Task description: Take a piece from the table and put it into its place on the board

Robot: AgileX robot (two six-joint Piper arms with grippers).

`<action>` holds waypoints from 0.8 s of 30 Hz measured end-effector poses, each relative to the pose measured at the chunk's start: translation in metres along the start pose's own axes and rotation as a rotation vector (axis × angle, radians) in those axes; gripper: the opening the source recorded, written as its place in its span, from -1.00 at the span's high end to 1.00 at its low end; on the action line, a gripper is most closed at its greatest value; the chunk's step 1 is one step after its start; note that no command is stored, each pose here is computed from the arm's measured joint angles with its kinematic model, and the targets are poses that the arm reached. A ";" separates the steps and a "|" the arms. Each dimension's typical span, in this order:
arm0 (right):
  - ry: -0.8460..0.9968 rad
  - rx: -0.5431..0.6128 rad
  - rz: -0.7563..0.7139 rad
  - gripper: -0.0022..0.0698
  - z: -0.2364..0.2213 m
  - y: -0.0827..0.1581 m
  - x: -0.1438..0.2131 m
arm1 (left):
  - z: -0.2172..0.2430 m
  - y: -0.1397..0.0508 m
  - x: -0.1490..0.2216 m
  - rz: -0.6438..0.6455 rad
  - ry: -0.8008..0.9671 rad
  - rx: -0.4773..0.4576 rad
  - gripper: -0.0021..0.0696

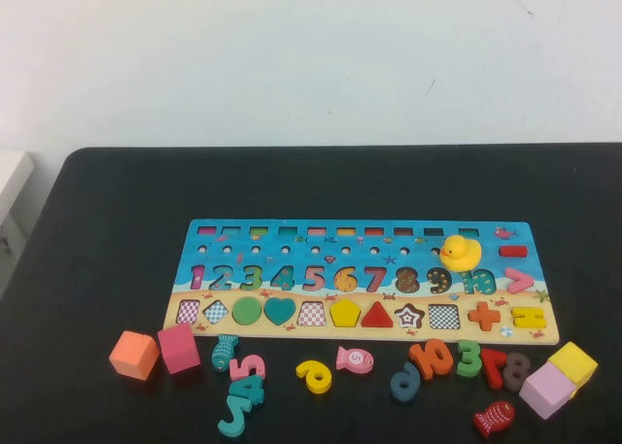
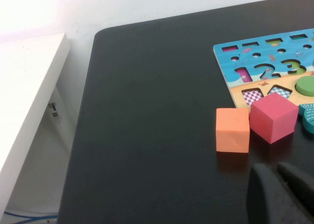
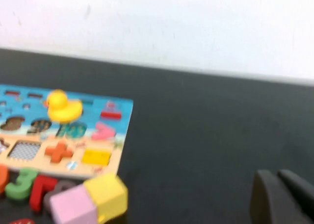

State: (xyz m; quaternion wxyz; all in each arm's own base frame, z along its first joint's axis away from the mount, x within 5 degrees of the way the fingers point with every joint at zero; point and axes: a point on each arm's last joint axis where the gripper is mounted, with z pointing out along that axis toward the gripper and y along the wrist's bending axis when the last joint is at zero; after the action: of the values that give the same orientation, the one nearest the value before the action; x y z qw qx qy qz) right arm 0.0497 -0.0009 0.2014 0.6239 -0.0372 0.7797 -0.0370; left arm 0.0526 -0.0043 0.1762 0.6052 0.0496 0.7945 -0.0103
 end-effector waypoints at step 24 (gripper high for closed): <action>0.111 0.051 0.162 0.89 0.009 0.000 0.031 | 0.000 0.000 0.000 -0.003 0.000 0.000 0.95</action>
State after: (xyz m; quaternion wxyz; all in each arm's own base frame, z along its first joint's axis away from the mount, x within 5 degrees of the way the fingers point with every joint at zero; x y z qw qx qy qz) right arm 0.0516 -0.0038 0.1694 0.5814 0.0440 0.8124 -0.0080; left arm 0.0526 -0.0043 0.1762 0.6051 0.0485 0.7946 -0.0110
